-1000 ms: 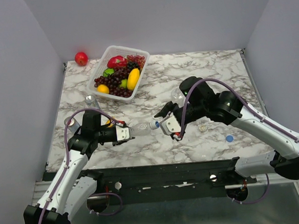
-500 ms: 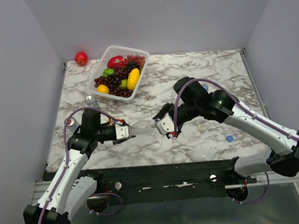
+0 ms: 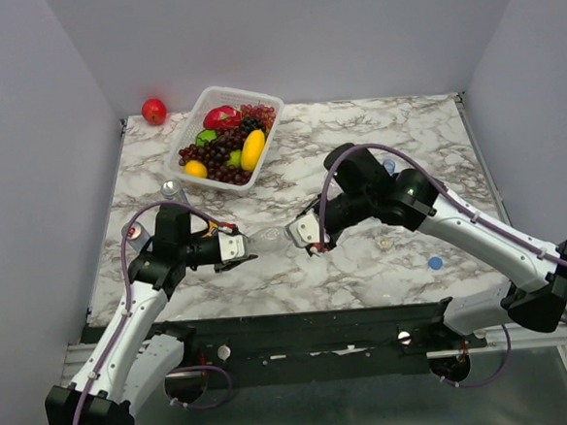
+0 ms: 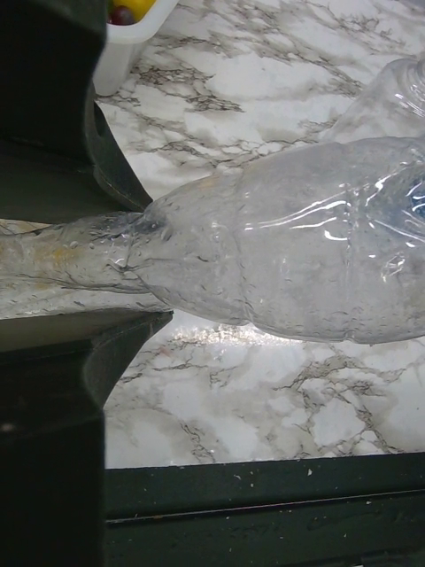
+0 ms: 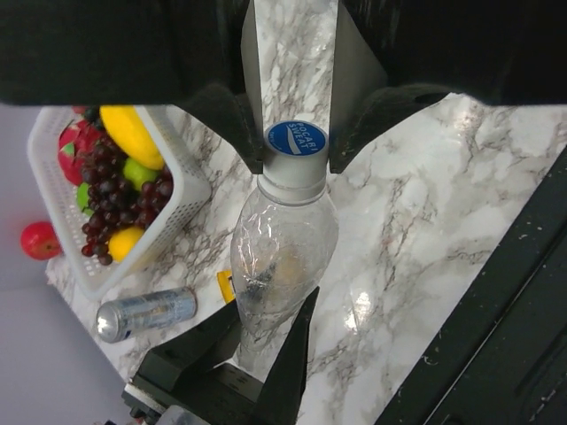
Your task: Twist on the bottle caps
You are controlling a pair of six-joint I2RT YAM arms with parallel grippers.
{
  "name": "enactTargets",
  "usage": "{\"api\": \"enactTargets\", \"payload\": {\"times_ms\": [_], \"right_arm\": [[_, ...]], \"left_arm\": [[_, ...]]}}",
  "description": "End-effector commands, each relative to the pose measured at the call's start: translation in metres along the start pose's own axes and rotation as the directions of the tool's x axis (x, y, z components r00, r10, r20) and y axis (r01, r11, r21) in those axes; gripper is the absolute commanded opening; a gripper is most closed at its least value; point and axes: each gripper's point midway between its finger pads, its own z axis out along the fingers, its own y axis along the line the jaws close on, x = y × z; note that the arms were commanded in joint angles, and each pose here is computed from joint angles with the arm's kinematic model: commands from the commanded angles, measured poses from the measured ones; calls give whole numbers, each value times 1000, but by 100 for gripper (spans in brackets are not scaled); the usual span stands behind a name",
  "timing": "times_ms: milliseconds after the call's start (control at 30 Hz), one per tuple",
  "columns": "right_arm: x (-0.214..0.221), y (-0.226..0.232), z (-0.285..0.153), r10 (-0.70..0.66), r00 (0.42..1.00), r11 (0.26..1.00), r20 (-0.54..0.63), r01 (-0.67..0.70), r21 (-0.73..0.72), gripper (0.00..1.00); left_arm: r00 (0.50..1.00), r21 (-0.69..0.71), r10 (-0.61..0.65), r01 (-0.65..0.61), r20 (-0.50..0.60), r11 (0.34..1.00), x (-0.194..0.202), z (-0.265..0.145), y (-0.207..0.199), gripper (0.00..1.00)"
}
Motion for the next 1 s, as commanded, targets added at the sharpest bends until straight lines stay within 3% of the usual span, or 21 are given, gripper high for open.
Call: {"api": "enactTargets", "payload": {"times_ms": [0, 67, 167, 200, 267, 300, 367, 400, 500, 567, 600, 667, 700, 900, 967], "right_arm": [[5, -11, 10, 244, 970, 970, -17, -244, 8, 19], [3, -21, 11, 340, 940, 940, 1, -340, 20, 17], [7, -40, 10, 543, 839, 838, 22, -544, 36, 14], [12, -51, 10, 642, 766, 765, 29, -643, 43, 14], [10, -59, 8, 734, 678, 678, 49, -735, 10, 13], [16, -59, 6, 825, 563, 564, 39, -826, -5, 13], [16, -65, 12, 896, 443, 445, 44, -893, -70, 12], [17, -65, 11, 946, 321, 323, 32, -943, -87, 10], [13, -69, 14, 976, 215, 219, 42, -968, -122, 4], [6, -90, 3, 958, 268, 277, 103, -957, -83, 17], [8, -101, -6, 944, 302, 310, 134, -950, -46, 30], [7, -122, -23, 913, 358, 366, 196, -931, -5, 38], [7, -132, -39, 874, 427, 435, 233, -900, 21, 43], [-8, -117, -72, 686, 640, 666, 345, -744, 54, 64], [-2, -98, -59, 712, 610, 653, 348, -758, -7, 66]], "left_arm": [[996, -91, 57, -51, 66, 994, -21, 0, 23, 0], [993, -171, 63, -45, 97, 984, -26, -1, 36, 0], [990, -315, 73, -31, 121, 949, -34, -9, 57, 0], [992, -381, 72, -27, 105, 924, -32, -14, 68, 0], [987, -455, 97, -29, 126, 890, -40, -20, 77, 0], [988, -484, 99, -31, 117, 874, -39, -22, 82, 0], [989, -543, 105, -34, 101, 839, -40, -27, 90, 0], [990, -554, 100, -31, 95, 832, -39, -27, 92, 0], [995, -569, 65, -10, 78, 822, -33, -27, 94, 0], [997, -530, 32, 11, 73, 848, -26, -21, 86, 0], [997, -509, 27, 13, 72, 861, -25, -19, 81, 0], [996, -439, -13, 49, 85, 897, -21, -12, 65, 0], [995, -411, -32, 67, 90, 909, -19, -9, 59, 0], [967, -207, -138, 183, 214, 961, -42, 0, 19, 0], [951, -188, -177, 227, 252, 956, -53, 0, 19, 0]]}}
